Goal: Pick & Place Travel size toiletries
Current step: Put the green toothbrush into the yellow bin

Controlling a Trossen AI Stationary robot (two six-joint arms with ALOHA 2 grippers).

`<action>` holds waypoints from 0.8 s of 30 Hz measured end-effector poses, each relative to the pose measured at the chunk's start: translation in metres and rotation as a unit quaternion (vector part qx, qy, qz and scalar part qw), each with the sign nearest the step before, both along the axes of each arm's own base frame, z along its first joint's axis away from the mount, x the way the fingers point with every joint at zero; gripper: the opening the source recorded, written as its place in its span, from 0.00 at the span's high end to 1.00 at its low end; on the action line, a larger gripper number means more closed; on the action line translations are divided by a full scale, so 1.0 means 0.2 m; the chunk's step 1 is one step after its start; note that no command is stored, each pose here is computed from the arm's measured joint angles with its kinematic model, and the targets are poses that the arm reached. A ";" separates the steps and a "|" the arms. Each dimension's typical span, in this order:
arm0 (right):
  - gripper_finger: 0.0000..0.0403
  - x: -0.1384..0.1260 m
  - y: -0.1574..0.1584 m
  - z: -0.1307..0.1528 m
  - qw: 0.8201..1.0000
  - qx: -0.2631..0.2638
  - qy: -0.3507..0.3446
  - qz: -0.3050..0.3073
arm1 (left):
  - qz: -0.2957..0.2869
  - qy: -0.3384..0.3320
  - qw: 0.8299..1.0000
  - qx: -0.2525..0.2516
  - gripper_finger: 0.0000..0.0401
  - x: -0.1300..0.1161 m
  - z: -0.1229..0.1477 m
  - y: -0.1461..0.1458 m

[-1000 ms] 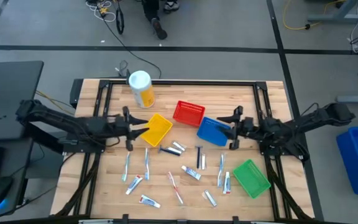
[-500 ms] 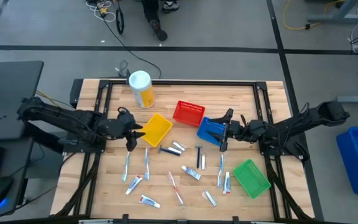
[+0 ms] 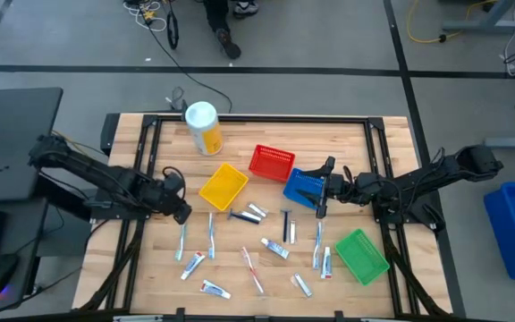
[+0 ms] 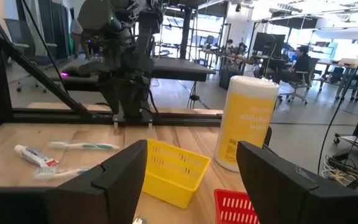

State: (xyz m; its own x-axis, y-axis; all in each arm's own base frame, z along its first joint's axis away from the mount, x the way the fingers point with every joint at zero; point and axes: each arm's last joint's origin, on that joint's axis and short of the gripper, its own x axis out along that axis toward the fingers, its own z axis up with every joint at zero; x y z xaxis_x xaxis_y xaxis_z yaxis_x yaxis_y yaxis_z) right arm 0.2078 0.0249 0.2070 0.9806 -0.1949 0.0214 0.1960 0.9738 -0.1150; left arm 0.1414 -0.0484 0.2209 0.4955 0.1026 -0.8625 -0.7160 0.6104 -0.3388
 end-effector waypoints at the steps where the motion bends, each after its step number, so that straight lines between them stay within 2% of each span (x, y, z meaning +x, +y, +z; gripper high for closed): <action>1: 0.37 0.00 0.00 0.00 1.000 0.000 0.001 0.000 | 0.004 0.013 1.000 -0.005 0.59 0.00 -0.03 -0.01; 8: 0.40 0.00 0.00 0.00 1.000 -0.003 0.005 0.000 | -0.002 0.094 0.995 -0.011 0.61 0.02 -0.19 -0.07; 11: 0.39 0.00 0.00 0.00 1.000 -0.015 0.005 0.000 | -0.010 0.109 0.994 -0.011 0.61 0.05 -0.23 -0.10; 17: 0.36 0.00 0.00 0.01 1.000 -0.016 -0.005 -0.001 | 0.087 0.144 0.984 -0.056 0.61 0.11 -0.32 -0.14; 20: 0.35 0.00 -0.01 0.01 1.000 -0.022 -0.005 -0.004 | 0.095 0.175 0.978 -0.064 0.61 0.12 -0.37 -0.15; 24: 0.33 0.00 -0.02 0.01 1.000 -0.023 -0.003 -0.010 | 0.078 0.181 0.978 -0.064 0.61 0.15 -0.41 -0.17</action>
